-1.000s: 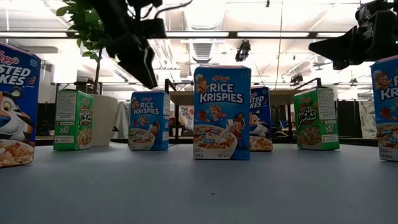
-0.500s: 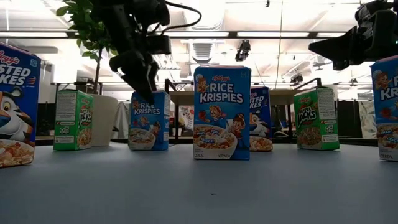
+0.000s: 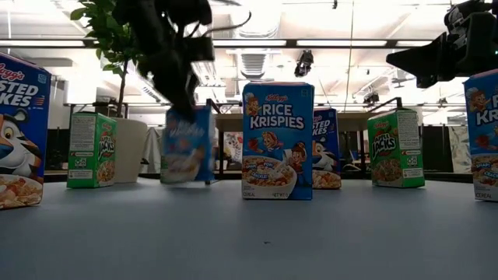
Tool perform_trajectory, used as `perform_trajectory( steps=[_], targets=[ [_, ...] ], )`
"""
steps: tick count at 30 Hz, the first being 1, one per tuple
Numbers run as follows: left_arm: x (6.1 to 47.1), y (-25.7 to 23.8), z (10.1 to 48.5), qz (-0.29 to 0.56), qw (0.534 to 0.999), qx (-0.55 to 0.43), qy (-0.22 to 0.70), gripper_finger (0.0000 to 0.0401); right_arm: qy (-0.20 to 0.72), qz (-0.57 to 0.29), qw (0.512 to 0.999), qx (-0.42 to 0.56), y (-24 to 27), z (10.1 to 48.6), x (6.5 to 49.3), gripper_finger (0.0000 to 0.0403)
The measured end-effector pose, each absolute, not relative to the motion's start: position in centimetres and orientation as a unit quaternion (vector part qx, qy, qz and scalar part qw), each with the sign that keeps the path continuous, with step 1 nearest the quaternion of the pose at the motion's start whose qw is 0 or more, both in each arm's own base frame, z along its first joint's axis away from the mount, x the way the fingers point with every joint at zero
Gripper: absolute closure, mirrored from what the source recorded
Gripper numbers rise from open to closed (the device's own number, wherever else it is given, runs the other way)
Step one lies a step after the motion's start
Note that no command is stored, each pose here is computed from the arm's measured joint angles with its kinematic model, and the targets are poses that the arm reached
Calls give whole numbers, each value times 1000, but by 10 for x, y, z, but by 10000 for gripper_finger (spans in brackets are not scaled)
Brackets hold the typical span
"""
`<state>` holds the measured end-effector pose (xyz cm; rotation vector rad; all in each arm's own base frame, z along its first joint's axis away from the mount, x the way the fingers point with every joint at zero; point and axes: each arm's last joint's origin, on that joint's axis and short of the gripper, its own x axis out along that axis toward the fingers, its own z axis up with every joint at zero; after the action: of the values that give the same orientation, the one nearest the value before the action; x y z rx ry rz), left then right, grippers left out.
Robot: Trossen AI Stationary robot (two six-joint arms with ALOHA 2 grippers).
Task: Stack cereal on shelf
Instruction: Put the top light blue cereal box on the shelf
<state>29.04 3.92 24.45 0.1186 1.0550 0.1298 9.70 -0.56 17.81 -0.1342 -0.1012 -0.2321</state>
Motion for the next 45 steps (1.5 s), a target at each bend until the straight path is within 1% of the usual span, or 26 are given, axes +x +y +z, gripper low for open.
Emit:
perform_trajectory(
  steps=[5,9,13,17,21,27,34,45],
  targets=[
    [302,36,282,50,892,47,447,262,-50,-116,990,-67,-6,178,97,394],
    [313,39,316,50,913,65,400,262,-51,-116,990,-67,-6,178,97,394],
    [327,43,342,45,924,101,366,262,-51,-116,990,-67,-6,178,97,394],
    [347,55,360,50,927,127,348,262,-51,-116,990,-66,-6,178,97,394],
    [362,77,372,54,912,156,375,262,-51,-116,990,-62,-6,178,97,394],
    [372,116,386,68,895,158,412,262,-51,-115,990,-57,-6,178,97,394],
    [370,153,401,79,900,132,408,262,-50,-115,990,-57,-6,178,97,394],
    [364,201,382,99,871,115,467,262,-49,-115,991,-54,-6,177,97,394]
  ],
)
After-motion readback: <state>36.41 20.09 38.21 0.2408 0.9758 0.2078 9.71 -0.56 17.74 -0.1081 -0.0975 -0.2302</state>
